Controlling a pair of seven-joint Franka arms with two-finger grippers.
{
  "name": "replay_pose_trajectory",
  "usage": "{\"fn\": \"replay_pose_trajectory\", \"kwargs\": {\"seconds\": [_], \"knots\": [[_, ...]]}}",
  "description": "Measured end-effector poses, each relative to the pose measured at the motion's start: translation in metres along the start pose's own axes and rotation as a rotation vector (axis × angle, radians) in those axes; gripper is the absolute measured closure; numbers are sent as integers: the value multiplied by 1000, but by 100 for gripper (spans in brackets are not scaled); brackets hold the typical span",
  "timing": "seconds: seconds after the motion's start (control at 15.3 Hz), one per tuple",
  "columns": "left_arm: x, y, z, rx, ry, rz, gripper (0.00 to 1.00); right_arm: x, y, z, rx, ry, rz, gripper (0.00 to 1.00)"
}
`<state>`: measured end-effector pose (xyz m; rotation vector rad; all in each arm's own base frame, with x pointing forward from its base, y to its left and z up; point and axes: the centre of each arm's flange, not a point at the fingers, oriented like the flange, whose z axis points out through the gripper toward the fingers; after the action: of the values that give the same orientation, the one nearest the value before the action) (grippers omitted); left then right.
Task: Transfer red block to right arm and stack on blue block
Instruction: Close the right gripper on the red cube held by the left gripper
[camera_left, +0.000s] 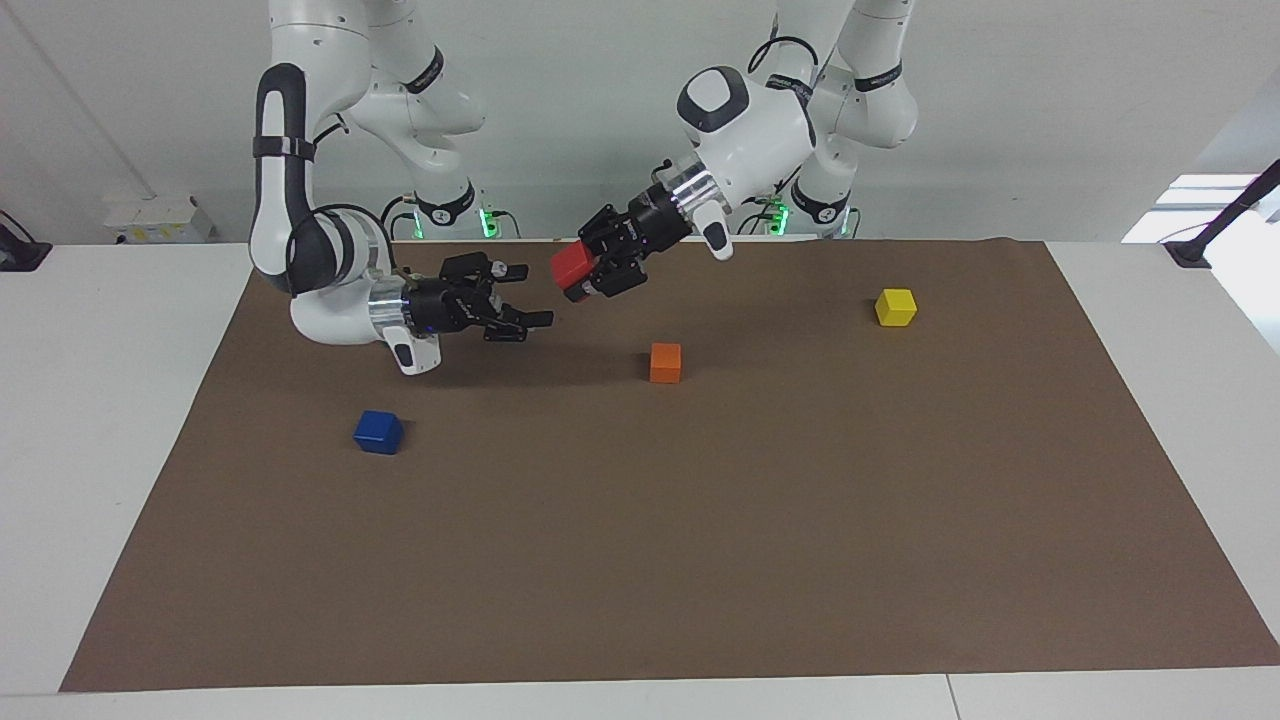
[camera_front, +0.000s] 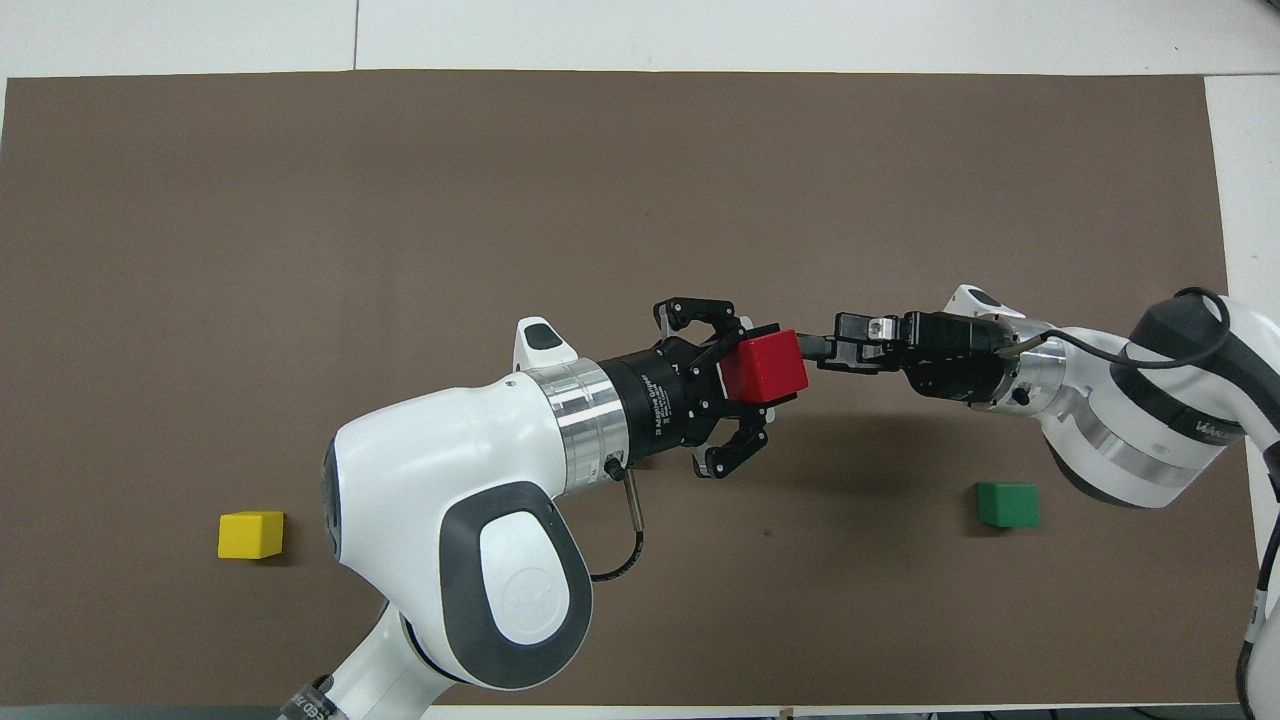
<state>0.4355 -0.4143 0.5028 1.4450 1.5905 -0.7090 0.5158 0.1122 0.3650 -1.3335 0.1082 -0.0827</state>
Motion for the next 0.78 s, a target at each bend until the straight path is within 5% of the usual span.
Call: {"fn": "replay_pose_trajectory", "kwargs": {"seconds": [0.78], "knots": [[10, 8, 16, -17, 16, -37, 46, -6, 11, 2, -22, 8, 12, 0]]}}
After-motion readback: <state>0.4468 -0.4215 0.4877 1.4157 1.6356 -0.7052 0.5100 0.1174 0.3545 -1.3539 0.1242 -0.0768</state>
